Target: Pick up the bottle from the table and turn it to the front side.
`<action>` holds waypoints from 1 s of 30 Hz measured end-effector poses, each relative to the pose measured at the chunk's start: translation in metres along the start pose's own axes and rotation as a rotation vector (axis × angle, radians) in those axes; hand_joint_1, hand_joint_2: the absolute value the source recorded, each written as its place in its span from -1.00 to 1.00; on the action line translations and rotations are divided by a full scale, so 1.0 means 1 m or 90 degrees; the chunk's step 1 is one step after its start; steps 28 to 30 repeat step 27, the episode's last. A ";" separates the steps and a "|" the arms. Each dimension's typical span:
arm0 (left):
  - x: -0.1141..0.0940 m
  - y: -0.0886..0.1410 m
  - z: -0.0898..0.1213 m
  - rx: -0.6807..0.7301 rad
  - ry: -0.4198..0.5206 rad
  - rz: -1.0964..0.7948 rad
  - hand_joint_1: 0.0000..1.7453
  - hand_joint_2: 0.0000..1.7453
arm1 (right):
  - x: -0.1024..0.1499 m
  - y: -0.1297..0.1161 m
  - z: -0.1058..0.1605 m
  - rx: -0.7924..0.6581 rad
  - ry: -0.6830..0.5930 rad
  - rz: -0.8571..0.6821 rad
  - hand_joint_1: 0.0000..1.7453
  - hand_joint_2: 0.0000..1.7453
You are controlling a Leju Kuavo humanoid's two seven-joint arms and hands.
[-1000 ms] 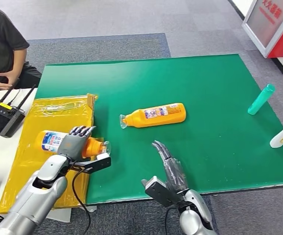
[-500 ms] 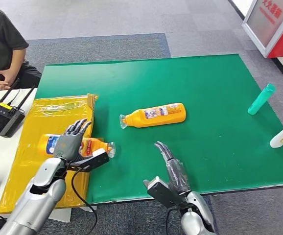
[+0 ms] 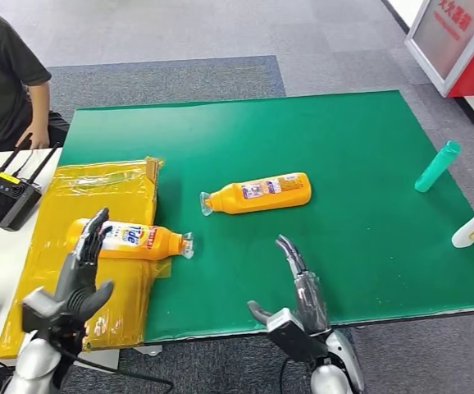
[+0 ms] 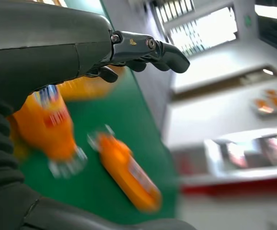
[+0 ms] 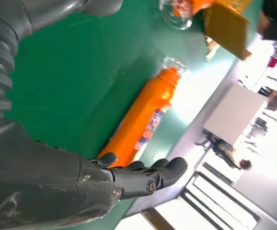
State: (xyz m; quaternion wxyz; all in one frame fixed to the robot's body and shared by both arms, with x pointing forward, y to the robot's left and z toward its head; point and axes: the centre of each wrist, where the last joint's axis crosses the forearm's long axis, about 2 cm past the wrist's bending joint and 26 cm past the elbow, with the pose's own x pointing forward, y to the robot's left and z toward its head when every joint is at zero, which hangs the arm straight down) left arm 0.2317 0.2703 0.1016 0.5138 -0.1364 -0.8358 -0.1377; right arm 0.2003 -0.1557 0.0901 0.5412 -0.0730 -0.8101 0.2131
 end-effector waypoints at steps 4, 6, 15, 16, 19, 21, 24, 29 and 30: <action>-0.003 -0.010 0.034 0.012 -0.075 0.189 -1.00 1.00 | 0.007 -0.001 0.011 -0.040 -0.032 -0.022 -1.00 1.00; -0.005 -0.014 0.044 0.025 -0.073 0.207 -1.00 1.00 | 0.010 0.000 0.016 -0.049 -0.041 -0.023 -1.00 1.00; -0.015 -0.036 0.066 0.074 -0.009 0.189 -1.00 1.00 | 0.021 0.001 0.030 -0.091 -0.055 -0.025 -1.00 1.00; -0.015 -0.037 0.067 0.077 -0.008 0.190 -1.00 1.00 | 0.022 0.000 0.030 -0.091 -0.055 -0.026 -1.00 1.00; -0.016 -0.039 0.068 0.084 -0.004 0.192 -1.00 1.00 | 0.023 0.000 0.031 -0.092 -0.057 -0.027 -1.00 1.00; -0.016 -0.040 0.069 0.087 -0.004 0.194 -1.00 1.00 | 0.023 0.000 0.031 -0.092 -0.058 -0.027 -1.00 1.00; -0.016 -0.041 0.069 0.092 -0.002 0.194 -1.00 1.00 | 0.024 0.000 0.031 -0.092 -0.060 -0.029 -1.00 1.00; -0.017 -0.041 0.070 0.099 0.008 0.174 -1.00 1.00 | 0.023 0.000 0.032 -0.095 -0.059 -0.042 -1.00 1.00; -0.017 -0.041 0.070 0.099 0.008 0.174 -1.00 1.00 | 0.023 0.000 0.032 -0.095 -0.059 -0.042 -1.00 1.00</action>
